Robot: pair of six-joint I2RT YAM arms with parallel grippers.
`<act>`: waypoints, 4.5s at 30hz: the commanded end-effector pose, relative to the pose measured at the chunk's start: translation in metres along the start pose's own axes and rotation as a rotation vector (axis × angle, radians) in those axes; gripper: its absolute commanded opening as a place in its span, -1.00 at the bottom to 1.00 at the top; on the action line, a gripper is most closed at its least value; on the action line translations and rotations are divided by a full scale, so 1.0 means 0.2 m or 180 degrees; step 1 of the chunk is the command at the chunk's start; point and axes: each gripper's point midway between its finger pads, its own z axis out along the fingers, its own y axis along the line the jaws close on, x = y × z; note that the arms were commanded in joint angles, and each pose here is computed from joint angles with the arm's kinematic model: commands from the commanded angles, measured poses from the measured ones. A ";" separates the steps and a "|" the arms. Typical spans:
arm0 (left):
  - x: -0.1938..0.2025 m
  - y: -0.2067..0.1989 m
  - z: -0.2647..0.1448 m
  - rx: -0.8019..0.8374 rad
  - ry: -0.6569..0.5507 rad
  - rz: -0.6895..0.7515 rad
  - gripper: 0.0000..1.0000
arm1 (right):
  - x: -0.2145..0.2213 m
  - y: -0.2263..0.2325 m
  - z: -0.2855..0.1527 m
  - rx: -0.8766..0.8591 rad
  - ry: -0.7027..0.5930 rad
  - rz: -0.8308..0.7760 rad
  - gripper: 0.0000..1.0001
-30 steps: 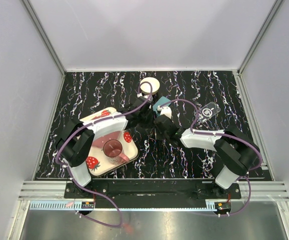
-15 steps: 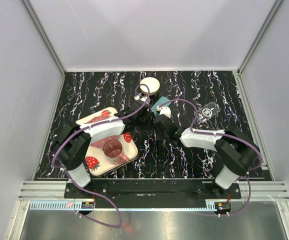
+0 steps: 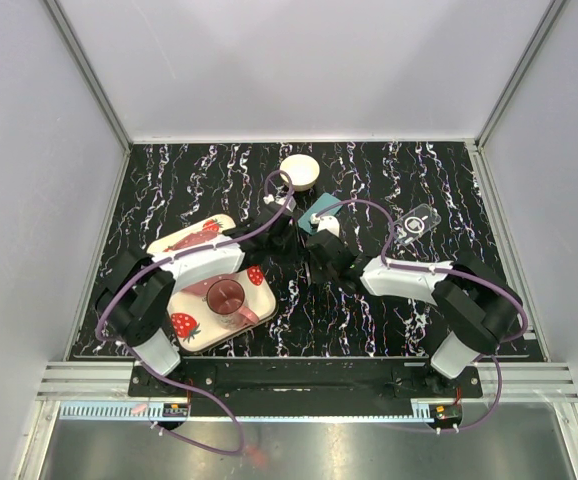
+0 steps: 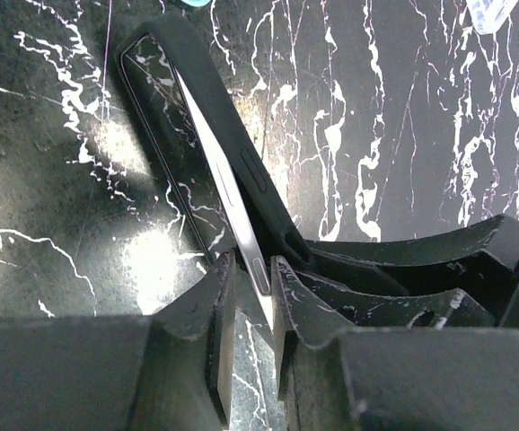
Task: Take the phone out of the phone case
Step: Remove the phone case from the phone.
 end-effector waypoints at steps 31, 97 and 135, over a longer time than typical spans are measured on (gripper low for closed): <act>0.00 -0.15 -0.04 0.0227 0.0060 -0.0338 -0.21 | -0.26 -0.05 -0.04 0.0120 -0.0552 0.0336 -1.00; -0.04 0.03 0.07 -0.1024 0.0142 -0.0095 0.03 | -0.33 0.07 -0.14 -0.0350 -0.0714 0.0382 -1.00; 0.28 0.46 0.26 -0.2053 0.0362 0.0083 -0.55 | -0.34 0.13 -0.20 -0.0472 -0.0820 0.0515 -1.00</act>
